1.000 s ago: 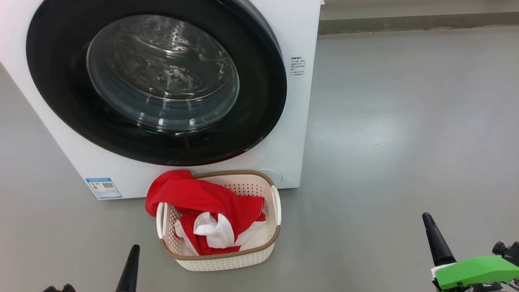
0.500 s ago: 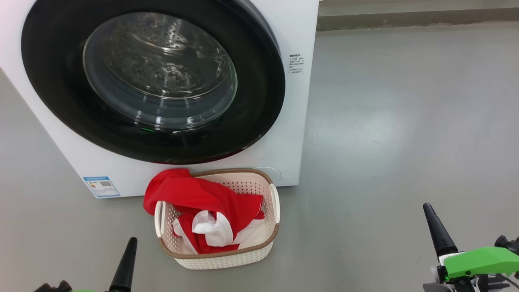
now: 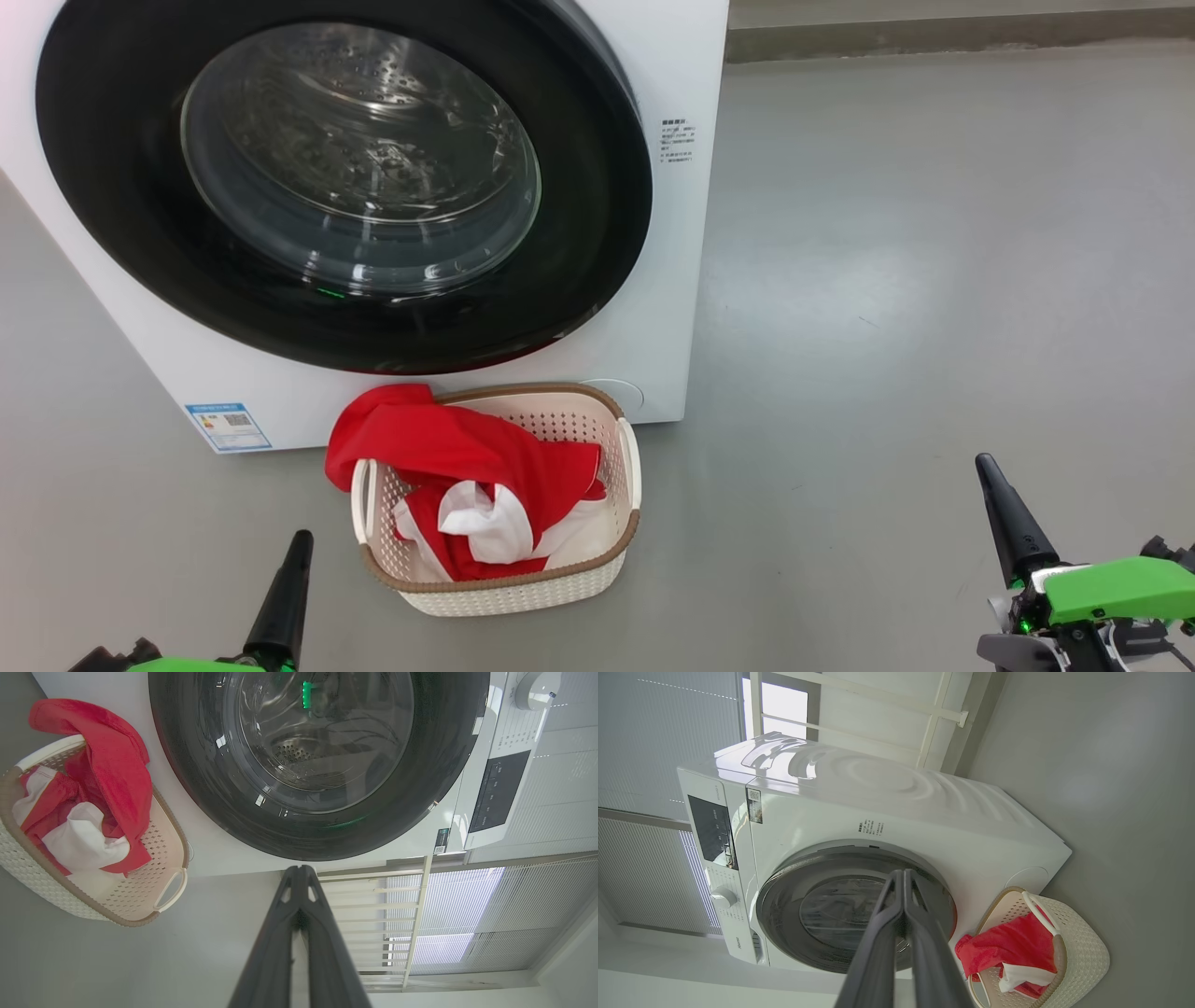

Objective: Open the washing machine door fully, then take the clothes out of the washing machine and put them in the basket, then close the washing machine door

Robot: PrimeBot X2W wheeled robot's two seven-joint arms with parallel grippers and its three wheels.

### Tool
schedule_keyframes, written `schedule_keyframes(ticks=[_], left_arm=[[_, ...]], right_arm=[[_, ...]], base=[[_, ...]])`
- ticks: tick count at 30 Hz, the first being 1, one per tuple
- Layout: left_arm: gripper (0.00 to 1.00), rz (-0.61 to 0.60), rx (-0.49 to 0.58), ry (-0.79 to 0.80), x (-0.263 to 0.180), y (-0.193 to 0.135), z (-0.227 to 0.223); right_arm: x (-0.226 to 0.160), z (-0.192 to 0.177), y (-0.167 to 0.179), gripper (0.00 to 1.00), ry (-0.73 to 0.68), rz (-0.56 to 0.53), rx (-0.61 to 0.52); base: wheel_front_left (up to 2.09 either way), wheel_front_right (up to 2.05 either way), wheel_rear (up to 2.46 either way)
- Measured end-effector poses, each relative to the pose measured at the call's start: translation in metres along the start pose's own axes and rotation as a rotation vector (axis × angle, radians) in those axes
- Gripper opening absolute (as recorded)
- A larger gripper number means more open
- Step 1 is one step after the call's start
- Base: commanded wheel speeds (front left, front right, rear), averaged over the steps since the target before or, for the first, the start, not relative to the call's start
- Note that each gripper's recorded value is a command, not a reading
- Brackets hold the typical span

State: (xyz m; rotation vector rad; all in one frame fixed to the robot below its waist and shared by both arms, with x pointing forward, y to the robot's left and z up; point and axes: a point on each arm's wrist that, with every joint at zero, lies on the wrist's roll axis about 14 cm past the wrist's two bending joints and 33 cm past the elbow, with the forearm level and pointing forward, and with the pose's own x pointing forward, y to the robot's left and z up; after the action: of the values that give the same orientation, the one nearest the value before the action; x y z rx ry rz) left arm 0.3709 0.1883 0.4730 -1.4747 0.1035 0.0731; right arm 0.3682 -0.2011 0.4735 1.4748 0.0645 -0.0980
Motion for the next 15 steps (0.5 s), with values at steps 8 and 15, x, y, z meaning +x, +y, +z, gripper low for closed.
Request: schedule_keyframes(ticks=[8,15], left_arm=[[0.0,-0.032,-0.081,0.012,0.0054,-0.0087,-0.0004],[0.0,-0.033,-0.093,0.014,0.0055,-0.0087,-0.0003]], right_arm=[[0.0046,0.001,0.0061,0.0,0.006,0.021,0.083],[0.0069,0.0025,0.0097,0.0,0.002,0.032,0.111]], base=[[0.0,0.0,0.0],[0.0,0.0,0.0]])
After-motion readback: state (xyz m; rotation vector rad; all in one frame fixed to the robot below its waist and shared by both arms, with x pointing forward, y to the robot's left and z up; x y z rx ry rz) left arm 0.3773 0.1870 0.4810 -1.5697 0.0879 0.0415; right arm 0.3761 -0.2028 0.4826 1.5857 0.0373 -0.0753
